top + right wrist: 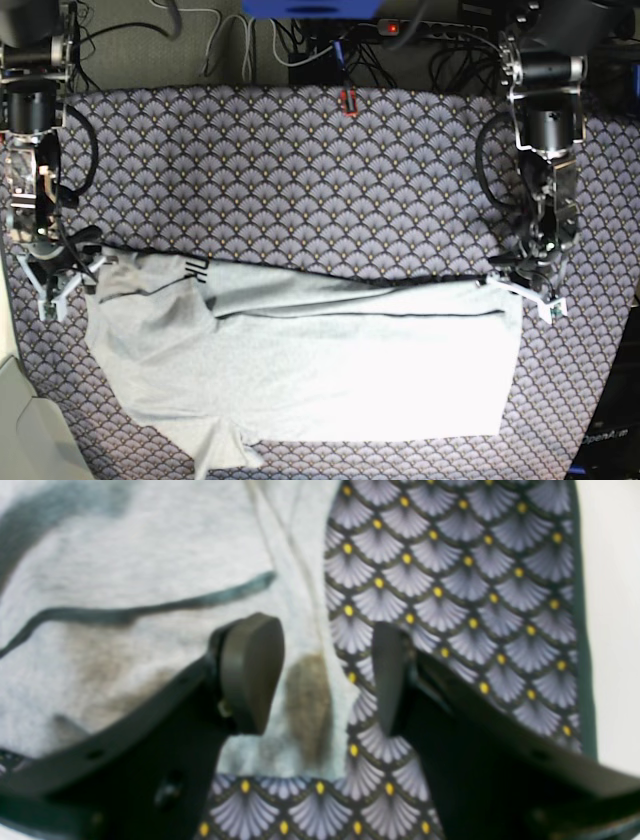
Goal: Fold the T-shirt properly
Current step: 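Grasp the folded edge again with both grippers, then drag the folded shirt toward the arms with both grippers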
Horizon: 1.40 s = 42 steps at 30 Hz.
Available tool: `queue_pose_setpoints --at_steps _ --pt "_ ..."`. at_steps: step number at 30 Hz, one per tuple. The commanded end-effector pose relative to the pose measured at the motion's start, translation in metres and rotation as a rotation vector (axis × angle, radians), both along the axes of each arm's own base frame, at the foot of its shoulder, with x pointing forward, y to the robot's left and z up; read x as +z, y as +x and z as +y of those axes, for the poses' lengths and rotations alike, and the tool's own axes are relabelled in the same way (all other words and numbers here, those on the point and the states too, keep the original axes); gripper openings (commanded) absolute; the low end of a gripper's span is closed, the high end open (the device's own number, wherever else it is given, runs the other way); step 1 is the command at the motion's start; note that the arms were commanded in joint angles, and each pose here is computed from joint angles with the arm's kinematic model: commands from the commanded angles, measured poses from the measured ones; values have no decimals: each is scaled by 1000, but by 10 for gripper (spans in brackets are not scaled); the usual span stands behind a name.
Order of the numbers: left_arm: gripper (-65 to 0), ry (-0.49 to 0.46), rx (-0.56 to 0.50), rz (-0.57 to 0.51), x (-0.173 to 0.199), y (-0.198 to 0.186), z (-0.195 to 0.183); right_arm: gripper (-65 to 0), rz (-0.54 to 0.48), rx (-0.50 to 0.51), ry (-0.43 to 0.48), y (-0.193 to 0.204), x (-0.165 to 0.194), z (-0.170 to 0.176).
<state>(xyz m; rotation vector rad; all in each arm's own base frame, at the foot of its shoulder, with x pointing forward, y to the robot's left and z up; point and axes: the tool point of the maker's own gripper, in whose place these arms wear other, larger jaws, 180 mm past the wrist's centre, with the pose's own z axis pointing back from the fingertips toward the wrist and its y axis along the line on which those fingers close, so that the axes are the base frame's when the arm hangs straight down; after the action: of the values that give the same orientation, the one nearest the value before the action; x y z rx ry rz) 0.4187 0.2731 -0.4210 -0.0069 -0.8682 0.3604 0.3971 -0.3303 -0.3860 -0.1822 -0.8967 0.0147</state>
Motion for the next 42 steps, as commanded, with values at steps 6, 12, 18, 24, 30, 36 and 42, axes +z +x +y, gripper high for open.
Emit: queue_pose_setpoints --at_steps 6,12,18,24,30,36,42 --pt "-648 21 9 -47 19 12 11 -317 -26 -24 6 2 12 -6" --pt "-648 38 15 -65 31 19 20 -317 -30 -35 21 -9 17 -1" --pt "-648 45 15 -78 37 24 22 -317 9 -41 24 -25 1 -2" --pt "-648 48 16 -82 40 26 24 -317 18 -38 40 -27 -6 5" --pt "-648 64 22 -82 43 25 33 -317 25 -45 45 -28 -9 4" --pt "-648 81 23 -82 46 24 41 -317 78 -77 57 -35 -28 -5" --pt "-648 81 23 -93 50 28 41 -321 84 -78 59 -36 -30 -5"
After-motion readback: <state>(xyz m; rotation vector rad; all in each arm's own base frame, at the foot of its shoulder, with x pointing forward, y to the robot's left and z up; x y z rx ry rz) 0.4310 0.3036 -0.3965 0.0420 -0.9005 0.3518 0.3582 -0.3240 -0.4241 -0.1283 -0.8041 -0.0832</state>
